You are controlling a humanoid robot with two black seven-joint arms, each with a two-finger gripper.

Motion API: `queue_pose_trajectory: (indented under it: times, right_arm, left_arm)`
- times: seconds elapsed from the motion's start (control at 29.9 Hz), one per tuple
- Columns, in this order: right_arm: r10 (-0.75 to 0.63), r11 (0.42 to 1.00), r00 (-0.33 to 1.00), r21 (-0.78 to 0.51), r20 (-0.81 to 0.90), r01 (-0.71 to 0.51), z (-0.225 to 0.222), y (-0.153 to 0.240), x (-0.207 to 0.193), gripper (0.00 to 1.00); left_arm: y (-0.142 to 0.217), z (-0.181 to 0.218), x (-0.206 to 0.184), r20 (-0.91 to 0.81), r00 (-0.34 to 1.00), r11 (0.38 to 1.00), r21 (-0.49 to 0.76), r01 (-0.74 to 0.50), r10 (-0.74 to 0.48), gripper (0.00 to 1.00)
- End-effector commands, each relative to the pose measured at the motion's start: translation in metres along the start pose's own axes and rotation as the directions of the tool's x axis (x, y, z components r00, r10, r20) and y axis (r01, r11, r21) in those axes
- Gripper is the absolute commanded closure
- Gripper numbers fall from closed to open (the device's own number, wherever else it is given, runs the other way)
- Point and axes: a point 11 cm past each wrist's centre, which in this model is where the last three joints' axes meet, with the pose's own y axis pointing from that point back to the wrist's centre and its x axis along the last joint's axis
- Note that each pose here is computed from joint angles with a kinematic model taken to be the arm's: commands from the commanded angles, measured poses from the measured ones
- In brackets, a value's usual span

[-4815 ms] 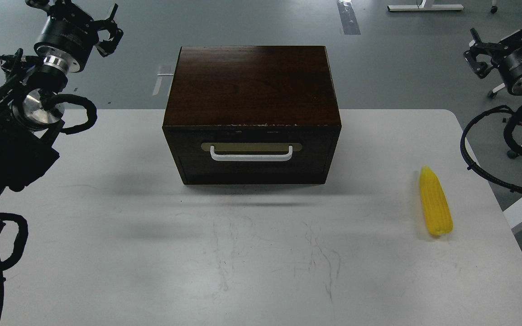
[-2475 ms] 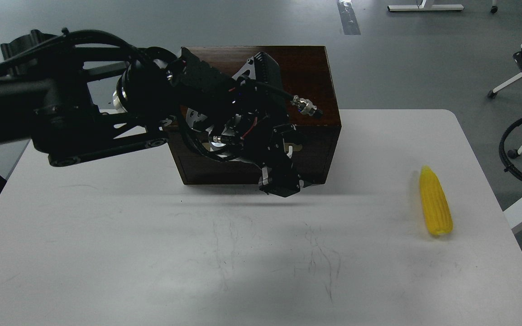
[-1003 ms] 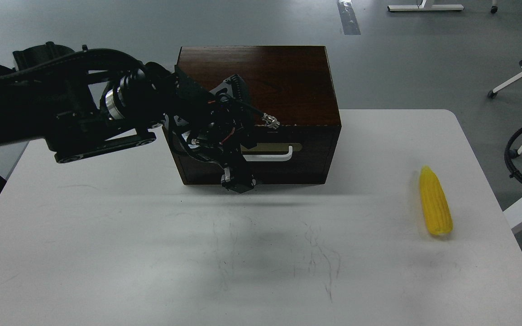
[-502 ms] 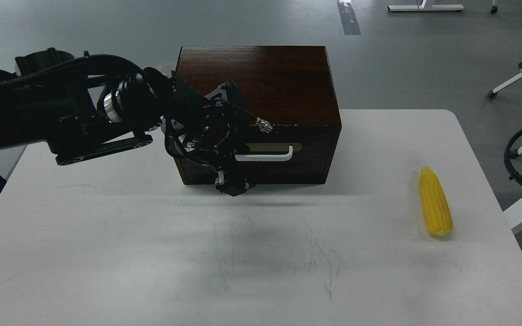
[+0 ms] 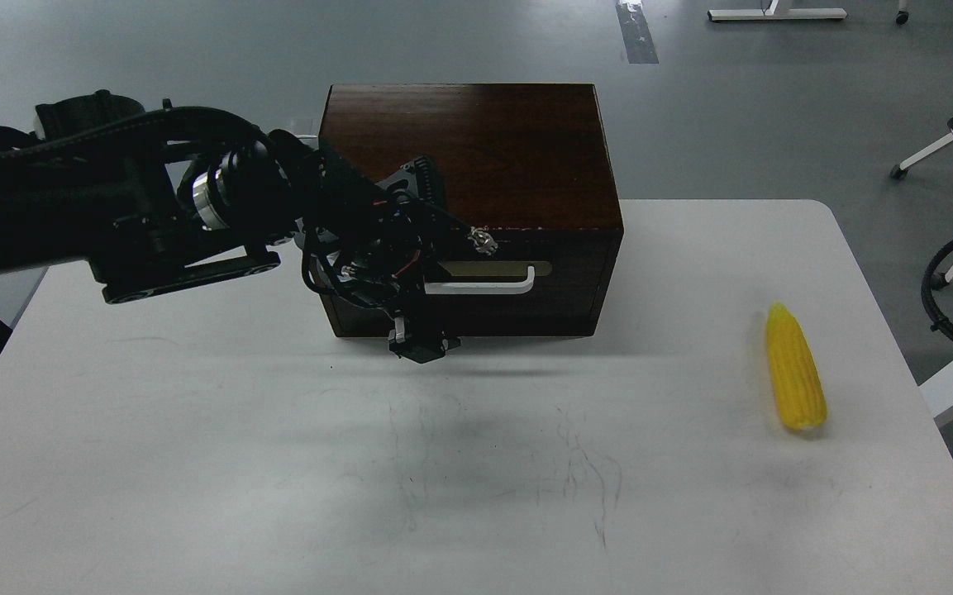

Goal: Put corn in drawer with both arms
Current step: 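Pull the drawer handle toward the robot with the left gripper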

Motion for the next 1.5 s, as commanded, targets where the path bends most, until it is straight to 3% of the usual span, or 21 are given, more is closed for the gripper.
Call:
queue_pose_trajectory:
  times: [0.0, 1.47]
  right_arm:
    - [0.002, 1.0, 1.0, -0.003, 0.0, -0.002, 0.001, 0.001, 0.001, 0.0]
    - [0.029, 0.999, 0.999, 0.022, -0.023, -0.029, -0.015, 0.005, 0.012, 0.0]
  left_arm:
    - [-0.003, 0.003, -0.005, 0.004, 1.0, 1.0, -0.008, 0.017, -0.017, 0.16]
    - [0.004, 0.026, 0.002, 0.054, 0.999, 0.997, -0.077, 0.003, 0.001, 0.14]
